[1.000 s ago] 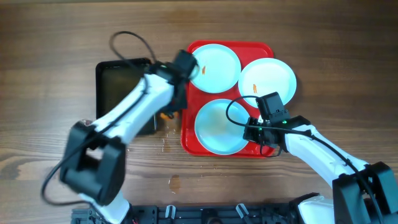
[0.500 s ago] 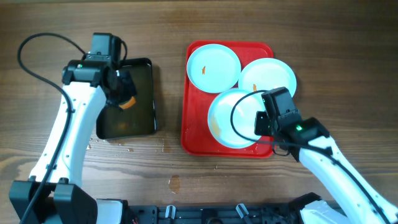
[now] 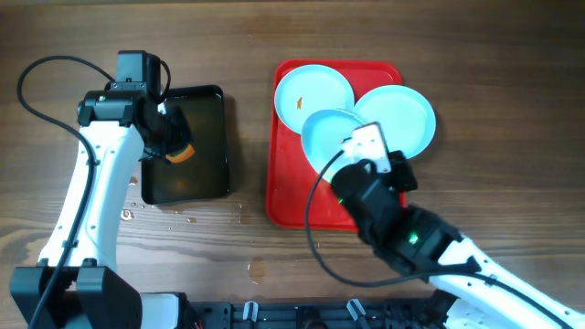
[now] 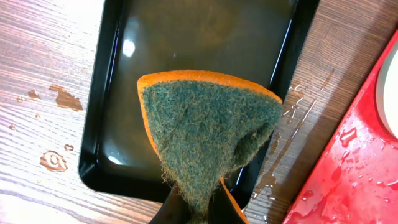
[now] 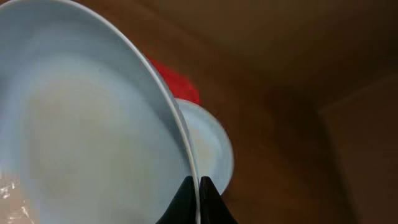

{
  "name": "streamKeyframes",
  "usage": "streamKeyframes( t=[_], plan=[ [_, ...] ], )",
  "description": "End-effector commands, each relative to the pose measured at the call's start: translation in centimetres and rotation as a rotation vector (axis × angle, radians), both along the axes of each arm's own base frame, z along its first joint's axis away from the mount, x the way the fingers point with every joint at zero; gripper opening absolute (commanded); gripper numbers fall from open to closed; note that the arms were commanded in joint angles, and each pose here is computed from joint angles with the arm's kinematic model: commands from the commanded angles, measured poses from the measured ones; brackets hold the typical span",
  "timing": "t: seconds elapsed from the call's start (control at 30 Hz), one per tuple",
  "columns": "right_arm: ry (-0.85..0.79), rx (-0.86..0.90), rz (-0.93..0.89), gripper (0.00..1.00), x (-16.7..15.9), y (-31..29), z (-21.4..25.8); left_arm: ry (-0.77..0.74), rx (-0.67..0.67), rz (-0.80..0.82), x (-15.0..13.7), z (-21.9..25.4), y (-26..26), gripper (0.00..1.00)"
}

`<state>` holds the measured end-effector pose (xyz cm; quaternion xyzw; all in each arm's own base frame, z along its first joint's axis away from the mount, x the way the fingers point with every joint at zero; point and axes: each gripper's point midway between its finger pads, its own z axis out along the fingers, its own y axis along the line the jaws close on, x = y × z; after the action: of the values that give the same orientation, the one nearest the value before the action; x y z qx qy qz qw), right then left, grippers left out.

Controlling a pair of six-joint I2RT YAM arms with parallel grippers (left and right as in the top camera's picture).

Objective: Clean dirty plates on tray and stack at the side

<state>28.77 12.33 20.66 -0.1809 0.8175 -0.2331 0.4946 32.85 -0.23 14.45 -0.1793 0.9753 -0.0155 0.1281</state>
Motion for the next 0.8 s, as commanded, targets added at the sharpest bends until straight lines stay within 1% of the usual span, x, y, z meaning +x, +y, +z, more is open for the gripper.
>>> streamKeyframes(
  t=[0.0,0.1,0.2,0.7,0.77],
  plan=[
    [-0.137,-0.305,-0.08,0.04,-0.3,-0.7,4.0,-0.007,-0.013,-0.024,0.0,0.1,-0.2,0.04],
    [-0.17,-0.385,-0.034,0.04,-0.7,1.5,4.9,-0.007,-0.013,-0.024,0.0,0.1,-0.2,0.04],
    [-0.191,-0.403,-0.016,0.04,-1.1,2.6,5.3,-0.007,-0.013,-0.024,0.0,0.1,-0.2,0.04],
    [-0.193,-0.399,-0.012,0.05,-1.1,2.7,5.3,-0.007,-0.014,-0.024,0.0,0.1,-0.2,0.04],
    [-0.201,-0.372,-0.02,0.04,-1.1,2.7,5.3,-0.007,-0.015,-0.024,0.0,0.1,-0.2,0.04]
  ],
)
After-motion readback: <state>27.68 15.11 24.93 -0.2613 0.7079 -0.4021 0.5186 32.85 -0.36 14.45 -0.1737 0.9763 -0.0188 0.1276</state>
